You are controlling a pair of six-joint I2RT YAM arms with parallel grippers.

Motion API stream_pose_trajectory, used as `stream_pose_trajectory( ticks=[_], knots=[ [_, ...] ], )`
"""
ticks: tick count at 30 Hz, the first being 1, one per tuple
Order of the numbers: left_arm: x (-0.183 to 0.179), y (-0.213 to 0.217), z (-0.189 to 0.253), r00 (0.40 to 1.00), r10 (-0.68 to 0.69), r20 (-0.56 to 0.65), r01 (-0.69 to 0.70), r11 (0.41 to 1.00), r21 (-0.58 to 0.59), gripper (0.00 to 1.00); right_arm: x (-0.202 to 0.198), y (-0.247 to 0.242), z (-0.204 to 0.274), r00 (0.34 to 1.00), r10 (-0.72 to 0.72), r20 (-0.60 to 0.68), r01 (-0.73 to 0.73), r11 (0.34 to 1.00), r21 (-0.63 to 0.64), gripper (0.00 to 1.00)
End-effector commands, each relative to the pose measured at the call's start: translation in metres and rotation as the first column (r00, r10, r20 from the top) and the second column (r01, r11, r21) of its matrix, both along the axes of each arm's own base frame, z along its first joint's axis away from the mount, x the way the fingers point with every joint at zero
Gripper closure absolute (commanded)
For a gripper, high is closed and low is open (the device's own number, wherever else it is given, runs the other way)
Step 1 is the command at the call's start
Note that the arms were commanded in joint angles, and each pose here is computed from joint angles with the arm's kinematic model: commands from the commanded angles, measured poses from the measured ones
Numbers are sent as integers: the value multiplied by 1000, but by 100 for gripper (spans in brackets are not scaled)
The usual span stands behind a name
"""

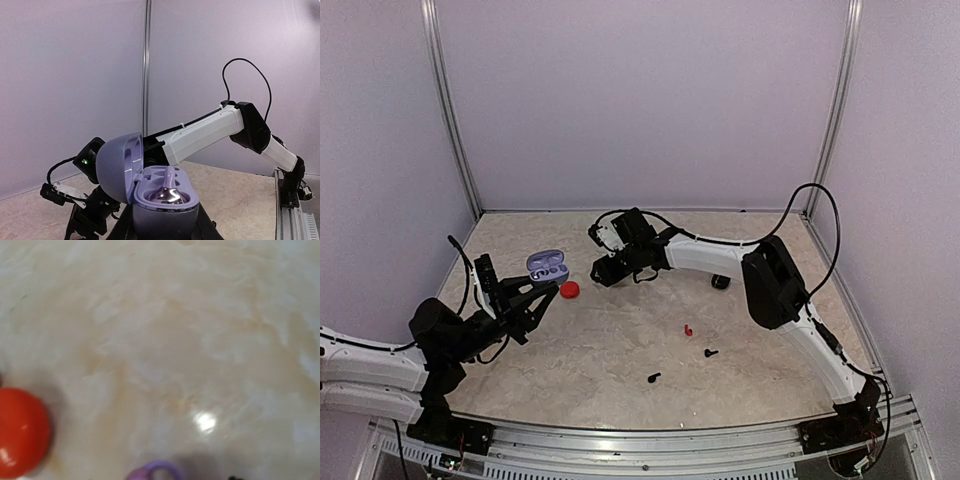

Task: Insert the wireless bluetooth earbuds into the charging case
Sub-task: Move the right earbud to the center of the board.

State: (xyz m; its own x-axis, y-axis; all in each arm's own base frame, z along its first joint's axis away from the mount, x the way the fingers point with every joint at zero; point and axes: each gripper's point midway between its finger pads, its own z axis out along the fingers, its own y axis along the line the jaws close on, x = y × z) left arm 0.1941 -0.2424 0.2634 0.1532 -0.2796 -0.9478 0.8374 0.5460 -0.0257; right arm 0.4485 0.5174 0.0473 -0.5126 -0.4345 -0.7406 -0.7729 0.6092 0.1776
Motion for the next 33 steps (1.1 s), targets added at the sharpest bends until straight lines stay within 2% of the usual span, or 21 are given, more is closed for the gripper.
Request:
stream_pose_trajectory(
  ticks=[1,10,17,24,33],
  knots=[
    [-2,3,5,1000,-1,16,1,1000,-23,100,7,5,-6,999,-36,36,37,999,-18,44],
    [-2,3,4,1000,-2,13,3,1000,-21,100,2,6,-22,998,-25,54,29,997,-74,49],
    [-1,3,2,1000,-2,6,2,1000,-18,100,-15,4,-24,999,35,21,-33,996,-77,62],
    [0,3,4,1000,3,8,-2,1000,-18,100,-44,-2,-8,990,142,12,-141,989,-52,72],
    [-1,1,4,1000,-3,9,3,1000,-11,100,-112,-22,16,932,362,-10,-362,932,13,73]
  ],
)
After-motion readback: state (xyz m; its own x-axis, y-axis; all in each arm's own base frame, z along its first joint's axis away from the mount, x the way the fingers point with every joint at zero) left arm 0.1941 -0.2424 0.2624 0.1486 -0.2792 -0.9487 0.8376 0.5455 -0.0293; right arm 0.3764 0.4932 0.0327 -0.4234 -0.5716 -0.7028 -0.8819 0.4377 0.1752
